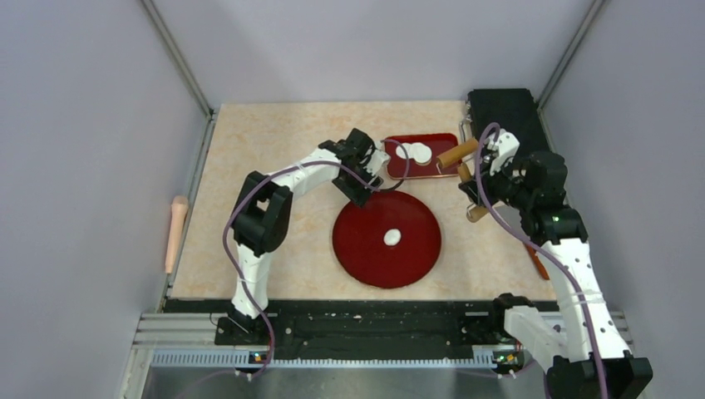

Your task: Roll out the dumpling wrappers from the dough

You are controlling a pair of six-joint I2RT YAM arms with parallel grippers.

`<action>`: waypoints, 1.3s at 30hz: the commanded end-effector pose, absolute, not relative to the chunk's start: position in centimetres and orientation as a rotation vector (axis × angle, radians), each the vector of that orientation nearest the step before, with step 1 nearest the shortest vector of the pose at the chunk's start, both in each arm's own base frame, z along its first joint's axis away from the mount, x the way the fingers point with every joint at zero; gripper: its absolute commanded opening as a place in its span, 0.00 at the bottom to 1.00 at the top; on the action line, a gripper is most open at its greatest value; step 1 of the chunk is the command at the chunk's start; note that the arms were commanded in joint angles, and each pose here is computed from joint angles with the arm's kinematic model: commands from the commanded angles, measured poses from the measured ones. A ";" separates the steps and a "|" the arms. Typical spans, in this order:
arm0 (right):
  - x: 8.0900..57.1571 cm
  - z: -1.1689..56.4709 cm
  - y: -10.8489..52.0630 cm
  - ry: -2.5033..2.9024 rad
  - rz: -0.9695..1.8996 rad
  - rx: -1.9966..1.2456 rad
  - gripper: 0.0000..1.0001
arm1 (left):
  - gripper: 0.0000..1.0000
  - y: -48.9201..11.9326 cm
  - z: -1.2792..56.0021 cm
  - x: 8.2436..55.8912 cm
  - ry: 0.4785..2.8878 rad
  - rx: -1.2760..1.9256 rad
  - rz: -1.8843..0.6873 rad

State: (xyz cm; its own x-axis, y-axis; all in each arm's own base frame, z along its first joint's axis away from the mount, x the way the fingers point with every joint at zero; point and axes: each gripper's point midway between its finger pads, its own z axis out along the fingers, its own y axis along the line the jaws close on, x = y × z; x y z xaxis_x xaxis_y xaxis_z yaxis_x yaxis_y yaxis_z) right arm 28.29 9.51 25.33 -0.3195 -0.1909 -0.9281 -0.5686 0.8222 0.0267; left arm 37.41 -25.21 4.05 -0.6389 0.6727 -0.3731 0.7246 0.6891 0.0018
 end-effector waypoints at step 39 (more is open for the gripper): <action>23.5 25.7 16.9 1.453 0.422 -1.097 0.02 | 0.99 -39.8 30.2 28.8 2.055 1.063 -1.011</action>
